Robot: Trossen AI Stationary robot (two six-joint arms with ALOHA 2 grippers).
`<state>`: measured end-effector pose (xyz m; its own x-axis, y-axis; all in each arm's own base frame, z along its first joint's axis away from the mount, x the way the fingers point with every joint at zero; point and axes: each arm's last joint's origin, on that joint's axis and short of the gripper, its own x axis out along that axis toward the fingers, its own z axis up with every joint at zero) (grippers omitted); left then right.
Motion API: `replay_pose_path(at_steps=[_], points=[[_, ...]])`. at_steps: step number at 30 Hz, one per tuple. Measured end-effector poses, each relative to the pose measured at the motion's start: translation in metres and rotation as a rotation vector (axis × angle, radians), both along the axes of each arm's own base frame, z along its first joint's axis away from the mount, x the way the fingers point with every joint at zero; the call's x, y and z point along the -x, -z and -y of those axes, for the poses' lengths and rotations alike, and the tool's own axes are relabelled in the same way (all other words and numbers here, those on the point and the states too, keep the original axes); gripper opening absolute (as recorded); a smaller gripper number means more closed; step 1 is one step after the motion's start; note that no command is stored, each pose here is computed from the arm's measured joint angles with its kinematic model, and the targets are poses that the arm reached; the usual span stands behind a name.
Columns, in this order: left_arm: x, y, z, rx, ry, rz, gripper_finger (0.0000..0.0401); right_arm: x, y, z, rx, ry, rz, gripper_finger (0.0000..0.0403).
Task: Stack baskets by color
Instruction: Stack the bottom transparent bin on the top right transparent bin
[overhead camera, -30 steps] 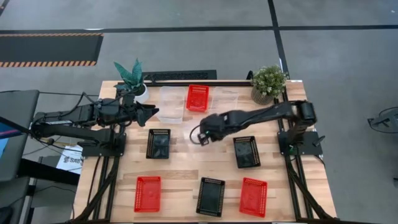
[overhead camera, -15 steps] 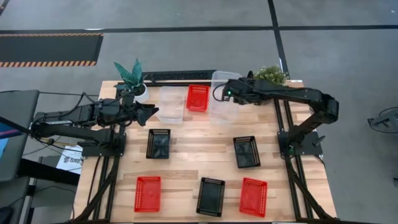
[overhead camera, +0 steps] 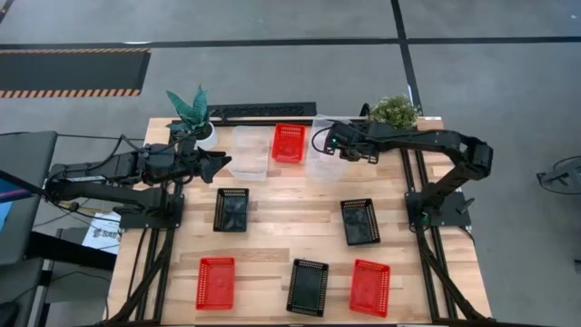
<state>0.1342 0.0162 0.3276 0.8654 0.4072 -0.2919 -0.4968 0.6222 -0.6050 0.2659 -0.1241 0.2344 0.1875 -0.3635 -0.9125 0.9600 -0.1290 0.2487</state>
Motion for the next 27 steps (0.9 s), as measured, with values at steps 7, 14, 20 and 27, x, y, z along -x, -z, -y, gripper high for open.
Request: replay_pose_path(at_steps=[7, 14, 20, 27], points=[[0.000, 0.000, 0.000, 0.000, 0.000, 0.001, 0.0209, 0.002, 0.002, 0.013, -0.035, -0.014, 0.030, 0.0003], [0.000, 0.000, 0.000, 0.000, 0.000, 0.001, 0.0209, 0.003, 0.004, 0.009, -0.074, -0.027, -0.003, 0.0002], [0.000, 0.000, 0.000, 0.000, 0.000, 0.001, 0.0209, 0.011, 0.006, 0.013, -0.096, -0.005, -0.052, 0.0009], [0.000, 0.000, 0.000, -0.010, 0.003, -0.004, 0.0209, 0.012, 0.006, 0.016, -0.085, -0.028, -0.052, 0.0009]])
